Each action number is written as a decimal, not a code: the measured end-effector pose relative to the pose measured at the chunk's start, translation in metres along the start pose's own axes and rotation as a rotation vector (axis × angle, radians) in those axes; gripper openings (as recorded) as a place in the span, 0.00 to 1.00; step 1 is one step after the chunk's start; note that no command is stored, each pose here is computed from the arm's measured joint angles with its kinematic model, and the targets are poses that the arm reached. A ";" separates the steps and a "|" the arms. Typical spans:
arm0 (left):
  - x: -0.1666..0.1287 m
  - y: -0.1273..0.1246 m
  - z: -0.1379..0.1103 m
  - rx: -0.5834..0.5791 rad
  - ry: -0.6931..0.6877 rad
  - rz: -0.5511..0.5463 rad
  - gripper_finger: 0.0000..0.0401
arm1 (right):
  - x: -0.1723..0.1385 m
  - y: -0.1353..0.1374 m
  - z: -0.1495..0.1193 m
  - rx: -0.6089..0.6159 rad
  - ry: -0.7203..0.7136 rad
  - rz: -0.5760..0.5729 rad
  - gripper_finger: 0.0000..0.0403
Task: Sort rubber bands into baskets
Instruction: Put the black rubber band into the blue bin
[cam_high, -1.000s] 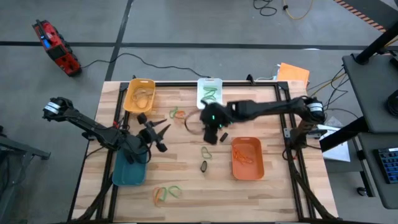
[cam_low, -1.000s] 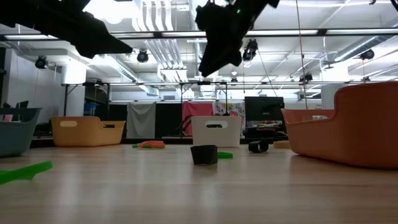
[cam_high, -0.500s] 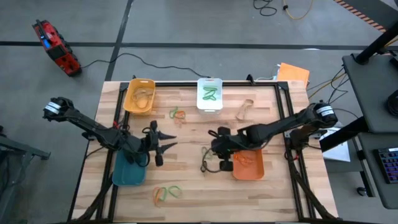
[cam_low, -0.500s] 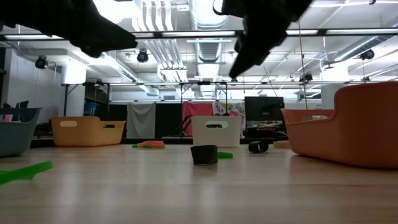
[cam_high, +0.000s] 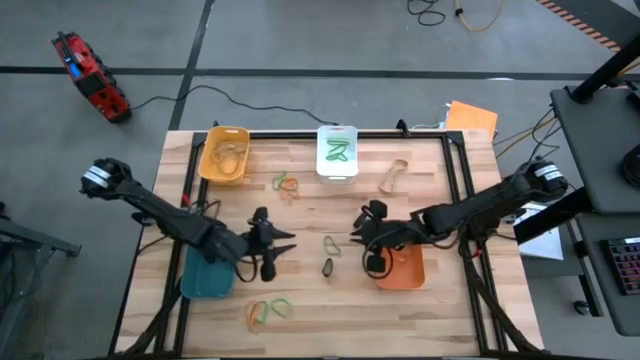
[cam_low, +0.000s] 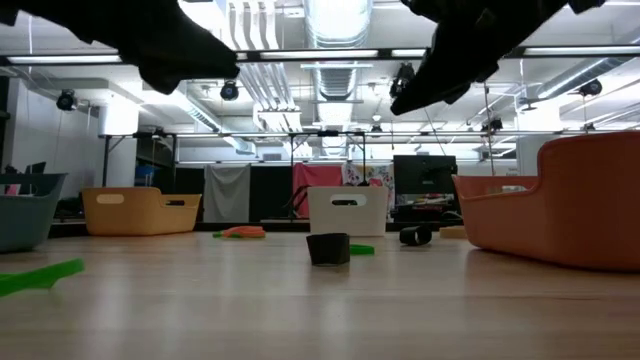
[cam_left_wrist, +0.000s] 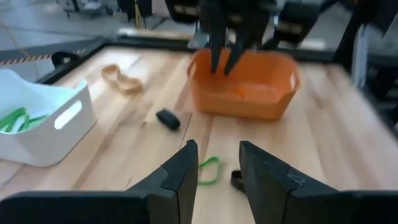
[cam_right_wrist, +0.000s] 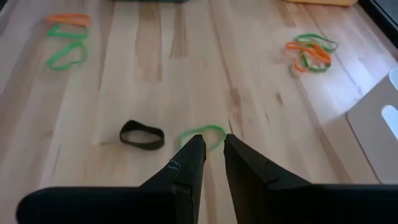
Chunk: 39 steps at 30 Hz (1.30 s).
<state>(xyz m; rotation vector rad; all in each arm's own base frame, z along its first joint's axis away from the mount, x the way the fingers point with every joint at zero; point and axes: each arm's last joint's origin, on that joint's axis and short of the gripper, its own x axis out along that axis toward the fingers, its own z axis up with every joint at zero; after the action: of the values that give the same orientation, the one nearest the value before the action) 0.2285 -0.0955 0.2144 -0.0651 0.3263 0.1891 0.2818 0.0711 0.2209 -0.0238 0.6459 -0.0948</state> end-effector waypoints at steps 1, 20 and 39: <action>0.003 -0.003 0.000 0.018 0.030 0.007 0.26 | 0.000 -0.001 -0.003 0.003 -0.009 0.001 0.14; 0.085 -0.059 -0.035 0.461 0.346 -0.073 0.26 | -0.002 -0.002 -0.011 0.034 -0.029 0.011 0.14; 0.118 -0.057 -0.032 0.485 0.339 -0.323 0.26 | -0.002 -0.001 -0.009 0.040 -0.049 0.021 0.14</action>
<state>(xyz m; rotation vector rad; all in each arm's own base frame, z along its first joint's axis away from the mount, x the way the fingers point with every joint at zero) 0.3393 -0.1339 0.1474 0.3319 0.6852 -0.2278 0.2748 0.0704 0.2153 0.0193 0.5948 -0.0863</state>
